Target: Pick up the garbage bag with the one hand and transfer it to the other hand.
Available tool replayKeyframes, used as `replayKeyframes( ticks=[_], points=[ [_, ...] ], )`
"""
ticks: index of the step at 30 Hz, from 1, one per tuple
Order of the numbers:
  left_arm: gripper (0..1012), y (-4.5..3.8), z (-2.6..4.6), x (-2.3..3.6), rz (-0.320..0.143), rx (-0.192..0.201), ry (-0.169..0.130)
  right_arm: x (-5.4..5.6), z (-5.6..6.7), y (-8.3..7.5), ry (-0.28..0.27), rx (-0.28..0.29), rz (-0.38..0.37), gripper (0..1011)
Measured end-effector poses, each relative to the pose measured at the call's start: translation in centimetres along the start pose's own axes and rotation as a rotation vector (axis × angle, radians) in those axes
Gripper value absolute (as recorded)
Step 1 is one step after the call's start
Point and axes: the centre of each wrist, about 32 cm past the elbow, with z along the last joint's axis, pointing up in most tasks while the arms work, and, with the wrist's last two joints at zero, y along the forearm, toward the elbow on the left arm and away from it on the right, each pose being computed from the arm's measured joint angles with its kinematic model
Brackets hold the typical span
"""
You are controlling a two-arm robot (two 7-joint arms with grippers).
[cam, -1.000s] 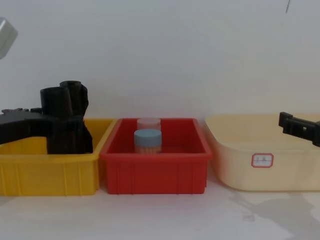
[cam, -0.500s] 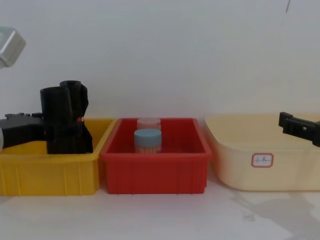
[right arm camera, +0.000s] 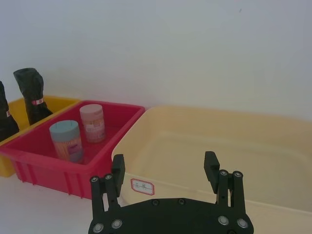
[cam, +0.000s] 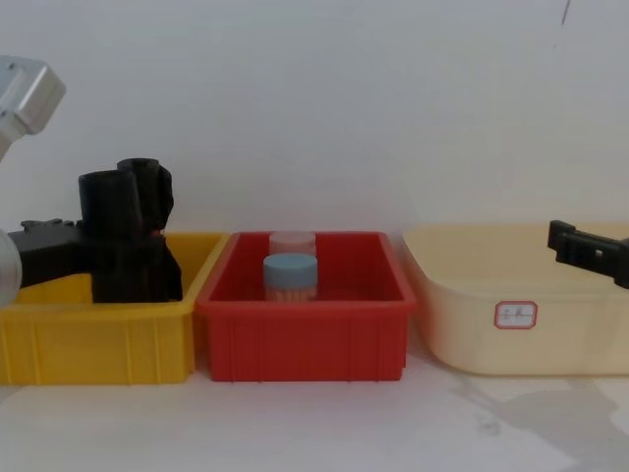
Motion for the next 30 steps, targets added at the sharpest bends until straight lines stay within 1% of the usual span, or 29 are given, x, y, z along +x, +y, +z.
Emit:
replayKeyframes(
  ticks=[1,6,8,9,10,12,14,16,18,20,21,24,25,27,28,29,30],
  points=[
    [865,-0.03,0.02,-0.01,0.001,-0.001,-0.003,0.0,0.0,0.0,0.0,0.0,0.0,1000],
    [697,-0.12,0.22,-0.08,0.008,-0.005,-0.022,0.0,0.0,0.0,0.0,0.0,0.0,1000],
    [658,-0.1,0.34,-0.11,0.009,-0.008,-0.029,0.0,0.0,0.0,0.0,0.0,0.0,1000],
    [598,-0.08,0.46,-0.15,0.01,-0.009,-0.036,0.0,0.0,0.0,0.0,0.0,0.0,1000],
    [579,-0.06,0.51,-0.16,0.01,-0.009,-0.04,0.0,0.0,0.0,0.0,0.0,0.0,1000],
    [504,0.05,0.64,-0.22,0.011,-0.008,-0.053,0.0,0.0,0.0,0.0,0.0,0.0,1000],
    [503,0.15,0.72,-0.24,0.011,-0.006,-0.062,0.0,0.0,0.0,0.0,0.0,0.0,1000],
    [472,0.27,0.8,-0.3,0.009,-0.005,-0.072,0.0,0.0,0.0,0.0,0.0,0.0,1000],
    [462,0.56,0.9,-0.38,0.006,-0.001,-0.09,0.0,0.0,0.0,0.0,0.0,0.0,1000],
    [442,0.75,1.05,-0.49,0.003,-0.003,-0.101,0.0,0.0,0.0,0.0,0.0,0.0,1000],
    [439,0.75,1.05,-0.49,0.003,-0.003,-0.101,0.0,0.0,0.0,0.0,0.0,0.0,1000],
    [424,1.01,1.41,-0.66,-0.003,-0.012,-0.119,0.0,0.0,0.0,0.0,0.0,0.0,1000],
    [413,1.01,1.41,-0.66,-0.003,-0.012,-0.119,0.0,0.0,0.0,0.0,0.0,0.0,1000],
    [407,1.12,1.87,-0.8,-0.01,-0.025,-0.131,0.0,0.0,0.0,0.0,0.0,0.0,1000],
    [401,1.12,1.87,-0.8,-0.01,-0.025,-0.131,0.0,0.0,0.0,0.0,0.0,0.0,1000],
    [396,1.14,2.23,-0.9,-0.016,-0.036,-0.138,0.0,0.0,0.0,0.0,0.0,0.0,1000],
    [387,1.13,2.43,-0.94,-0.018,-0.042,-0.141,0.0,0.0,0.0,0.0,0.0,0.0,1000]
  ],
)
